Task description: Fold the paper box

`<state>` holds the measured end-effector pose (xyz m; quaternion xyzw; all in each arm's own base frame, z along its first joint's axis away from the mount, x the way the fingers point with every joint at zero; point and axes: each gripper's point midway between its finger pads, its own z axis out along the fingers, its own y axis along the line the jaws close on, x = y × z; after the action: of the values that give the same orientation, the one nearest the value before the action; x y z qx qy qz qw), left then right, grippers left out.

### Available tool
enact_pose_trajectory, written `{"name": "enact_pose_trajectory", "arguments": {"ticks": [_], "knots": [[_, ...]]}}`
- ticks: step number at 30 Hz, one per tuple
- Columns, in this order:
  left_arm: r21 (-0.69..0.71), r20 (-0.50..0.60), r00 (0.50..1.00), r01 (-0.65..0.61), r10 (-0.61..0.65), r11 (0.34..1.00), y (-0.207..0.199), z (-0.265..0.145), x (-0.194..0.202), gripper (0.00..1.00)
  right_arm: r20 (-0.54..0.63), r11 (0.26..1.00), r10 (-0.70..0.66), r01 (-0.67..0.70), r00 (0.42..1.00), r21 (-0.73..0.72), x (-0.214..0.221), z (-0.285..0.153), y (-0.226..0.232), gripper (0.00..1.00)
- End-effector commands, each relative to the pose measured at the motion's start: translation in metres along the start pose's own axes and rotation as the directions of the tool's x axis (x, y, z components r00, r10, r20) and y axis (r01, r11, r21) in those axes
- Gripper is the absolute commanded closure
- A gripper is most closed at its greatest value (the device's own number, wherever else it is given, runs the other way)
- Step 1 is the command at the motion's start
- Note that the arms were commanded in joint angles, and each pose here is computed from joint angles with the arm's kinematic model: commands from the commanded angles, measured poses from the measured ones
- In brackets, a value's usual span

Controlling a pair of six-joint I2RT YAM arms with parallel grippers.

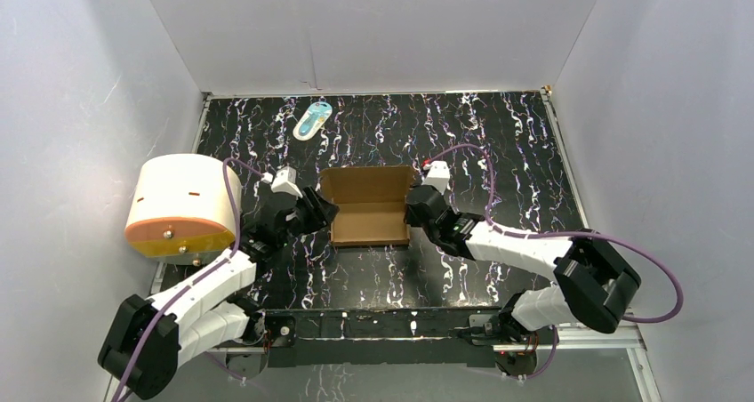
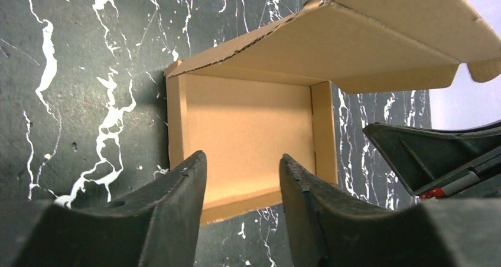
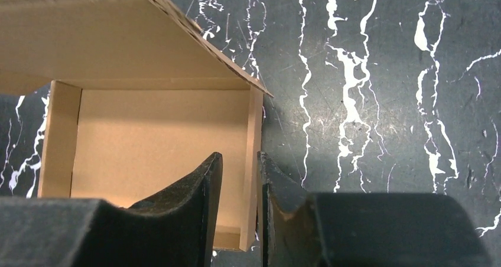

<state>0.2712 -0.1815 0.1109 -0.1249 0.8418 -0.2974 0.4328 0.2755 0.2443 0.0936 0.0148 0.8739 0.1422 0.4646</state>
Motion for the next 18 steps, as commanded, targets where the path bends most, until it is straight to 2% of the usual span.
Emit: {"name": "enact_pose_trajectory", "arguments": {"ticks": [1, 3, 6, 11, 14, 18], "knots": [[0.063, -0.001, 0.999, -0.035, 0.035, 0.997, -0.016, -0.015, -0.006, 0.5, 0.078, 0.994, -0.027, 0.034, 0.997, -0.101, -0.033, -0.015, 0.022, 0.62], [0.039, 0.015, 0.997, -0.081, 0.08, 0.996, -0.012, -0.02, -0.011, 0.46, 0.105, 0.988, -0.096, 0.108, 0.99, -0.112, -0.04, -0.02, 0.02, 0.58], [0.015, 0.043, 0.984, -0.171, 0.17, 0.985, -0.006, -0.024, -0.02, 0.47, 0.158, 0.966, -0.214, 0.233, 0.964, -0.114, -0.048, -0.025, 0.008, 0.49], [0.03, 0.033, 0.965, -0.261, 0.26, 0.965, -0.001, -0.015, -0.03, 0.47, 0.28, 0.861, -0.37, 0.44, 0.886, -0.255, -0.069, -0.031, 0.004, 0.44], [0.07, 0.026, 0.969, -0.247, 0.246, 0.966, 0.001, -0.006, -0.038, 0.46, 0.326, 0.79, -0.438, 0.532, 0.838, -0.306, -0.074, -0.026, -0.001, 0.39], [0.1, 0.086, 0.971, -0.231, 0.223, 0.968, 0.001, 0.005, -0.058, 0.45, 0.379, 0.733, -0.426, 0.559, 0.822, -0.389, -0.084, -0.022, -0.005, 0.38]]}}
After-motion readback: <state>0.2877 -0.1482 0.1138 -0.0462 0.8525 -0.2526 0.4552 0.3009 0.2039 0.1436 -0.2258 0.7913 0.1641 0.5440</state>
